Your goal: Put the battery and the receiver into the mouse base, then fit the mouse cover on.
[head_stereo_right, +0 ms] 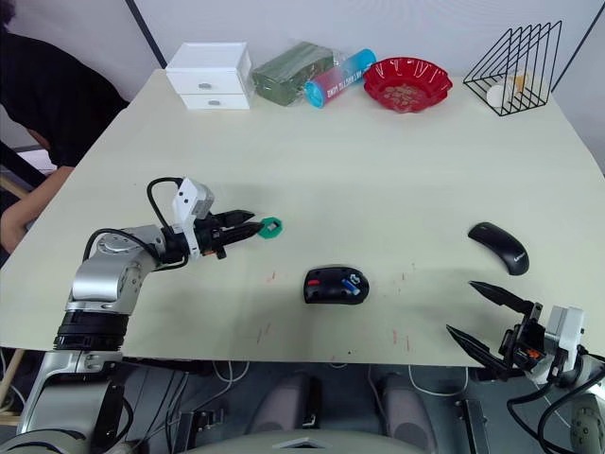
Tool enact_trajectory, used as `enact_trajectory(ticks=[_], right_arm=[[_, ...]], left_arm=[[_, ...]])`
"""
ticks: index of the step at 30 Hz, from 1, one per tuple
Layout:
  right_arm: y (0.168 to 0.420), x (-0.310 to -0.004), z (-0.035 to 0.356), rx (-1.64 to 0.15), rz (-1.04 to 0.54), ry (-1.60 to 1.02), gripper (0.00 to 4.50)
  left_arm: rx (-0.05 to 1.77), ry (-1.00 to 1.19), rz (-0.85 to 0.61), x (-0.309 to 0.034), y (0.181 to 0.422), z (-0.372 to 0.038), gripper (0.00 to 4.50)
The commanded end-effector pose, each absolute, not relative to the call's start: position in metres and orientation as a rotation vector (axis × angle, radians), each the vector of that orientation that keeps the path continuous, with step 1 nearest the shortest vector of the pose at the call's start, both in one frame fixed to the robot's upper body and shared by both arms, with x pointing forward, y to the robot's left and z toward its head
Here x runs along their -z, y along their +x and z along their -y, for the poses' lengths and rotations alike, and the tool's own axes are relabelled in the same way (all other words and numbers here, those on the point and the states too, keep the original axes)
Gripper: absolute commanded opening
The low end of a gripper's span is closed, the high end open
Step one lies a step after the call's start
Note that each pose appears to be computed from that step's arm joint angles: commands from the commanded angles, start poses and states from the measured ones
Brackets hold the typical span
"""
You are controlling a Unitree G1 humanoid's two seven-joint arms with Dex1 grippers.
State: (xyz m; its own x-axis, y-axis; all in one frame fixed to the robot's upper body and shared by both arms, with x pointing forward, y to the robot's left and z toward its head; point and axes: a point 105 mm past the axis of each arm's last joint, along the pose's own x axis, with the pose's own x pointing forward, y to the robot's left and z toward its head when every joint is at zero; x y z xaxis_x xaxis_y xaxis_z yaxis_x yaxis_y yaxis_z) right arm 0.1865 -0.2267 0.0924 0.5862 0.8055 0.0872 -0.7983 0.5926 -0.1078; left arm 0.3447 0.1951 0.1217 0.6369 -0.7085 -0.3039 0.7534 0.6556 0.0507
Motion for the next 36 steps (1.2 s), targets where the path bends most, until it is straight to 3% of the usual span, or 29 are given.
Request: enact_trajectory(ticks=[1,36], right_arm=[[0.185,-0.099,0.223,-0.943,0.172,-0.086,4.50],[0.186,-0.093,0.213,-0.947,0.181,-0.077,4.50]], left_arm=[[0.854,0.202,-0.239,-0.127,0.344,-0.193,1.90],[0.869,0.216,-0.264,-0.115,0.358,-0.193,1.90]])
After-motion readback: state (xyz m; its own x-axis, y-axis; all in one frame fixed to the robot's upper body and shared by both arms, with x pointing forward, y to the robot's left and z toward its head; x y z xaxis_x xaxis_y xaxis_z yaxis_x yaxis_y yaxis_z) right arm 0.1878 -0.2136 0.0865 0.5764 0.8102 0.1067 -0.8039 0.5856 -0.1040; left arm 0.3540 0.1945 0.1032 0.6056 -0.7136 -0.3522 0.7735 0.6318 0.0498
